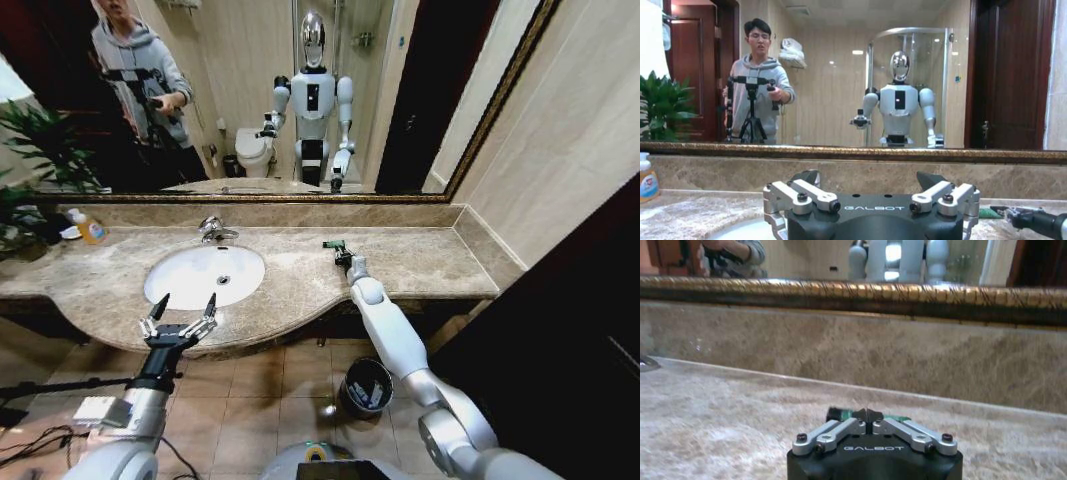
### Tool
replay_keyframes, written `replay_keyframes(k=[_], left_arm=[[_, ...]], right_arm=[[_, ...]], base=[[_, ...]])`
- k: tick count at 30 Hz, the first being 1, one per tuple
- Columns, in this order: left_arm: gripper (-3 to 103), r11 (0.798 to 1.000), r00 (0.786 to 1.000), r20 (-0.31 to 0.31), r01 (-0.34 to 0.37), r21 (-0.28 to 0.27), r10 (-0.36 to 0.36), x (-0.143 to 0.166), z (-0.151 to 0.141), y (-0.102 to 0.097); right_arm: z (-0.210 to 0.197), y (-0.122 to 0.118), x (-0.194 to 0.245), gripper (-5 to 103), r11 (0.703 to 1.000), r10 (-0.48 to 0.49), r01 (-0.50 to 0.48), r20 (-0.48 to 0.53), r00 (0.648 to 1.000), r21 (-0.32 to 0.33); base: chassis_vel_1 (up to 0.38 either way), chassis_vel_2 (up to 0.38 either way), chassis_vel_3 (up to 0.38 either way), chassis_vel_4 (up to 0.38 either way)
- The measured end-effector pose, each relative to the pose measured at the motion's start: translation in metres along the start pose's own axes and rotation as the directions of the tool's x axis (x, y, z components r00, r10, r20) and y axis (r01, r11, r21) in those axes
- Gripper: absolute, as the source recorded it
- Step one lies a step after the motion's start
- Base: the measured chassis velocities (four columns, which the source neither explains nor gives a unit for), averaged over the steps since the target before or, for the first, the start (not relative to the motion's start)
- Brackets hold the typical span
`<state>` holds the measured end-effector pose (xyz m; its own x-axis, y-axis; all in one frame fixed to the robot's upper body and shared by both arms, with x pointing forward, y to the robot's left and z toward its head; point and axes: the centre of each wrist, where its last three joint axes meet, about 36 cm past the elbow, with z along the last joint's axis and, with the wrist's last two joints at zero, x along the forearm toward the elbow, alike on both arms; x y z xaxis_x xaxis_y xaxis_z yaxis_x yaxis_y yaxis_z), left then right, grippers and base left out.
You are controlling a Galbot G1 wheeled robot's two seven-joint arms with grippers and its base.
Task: Pick up the trash from the sink and place it in the trash bin.
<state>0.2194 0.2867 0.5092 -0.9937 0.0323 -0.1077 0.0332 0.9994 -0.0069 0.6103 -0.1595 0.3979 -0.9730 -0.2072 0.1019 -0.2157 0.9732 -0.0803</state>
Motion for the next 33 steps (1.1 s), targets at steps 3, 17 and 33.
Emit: replay_keyframes(k=[3,17,33], left_arm=[[100,1.0,1.0,0.0,0.0,0.0,0.0,0.0,0.0,0.0],[100,1.0,1.0,0.0,0.0,0.0,0.0,0.0,0.0,0.0],[100,1.0,1.0,0.0,0.0,0.0,0.0,0.0,0.0,0.0]], right_arm=[[-0.002,0.0,0.002,2,1.0,-0.005,0.004,0.011,1.0,0.01],[-0.016,-0.027,-0.019,56,0.981,-0.149,0.152,-0.027,0.988,0.124],[-0.033,-0.037,-0.056,100,0.94,-0.234,0.256,-0.119,0.965,0.224]], base=[[0.0,0.0,0.0,0.0],[0.0,0.0,0.0,0.0],[0.0,0.0,0.0,0.0]])
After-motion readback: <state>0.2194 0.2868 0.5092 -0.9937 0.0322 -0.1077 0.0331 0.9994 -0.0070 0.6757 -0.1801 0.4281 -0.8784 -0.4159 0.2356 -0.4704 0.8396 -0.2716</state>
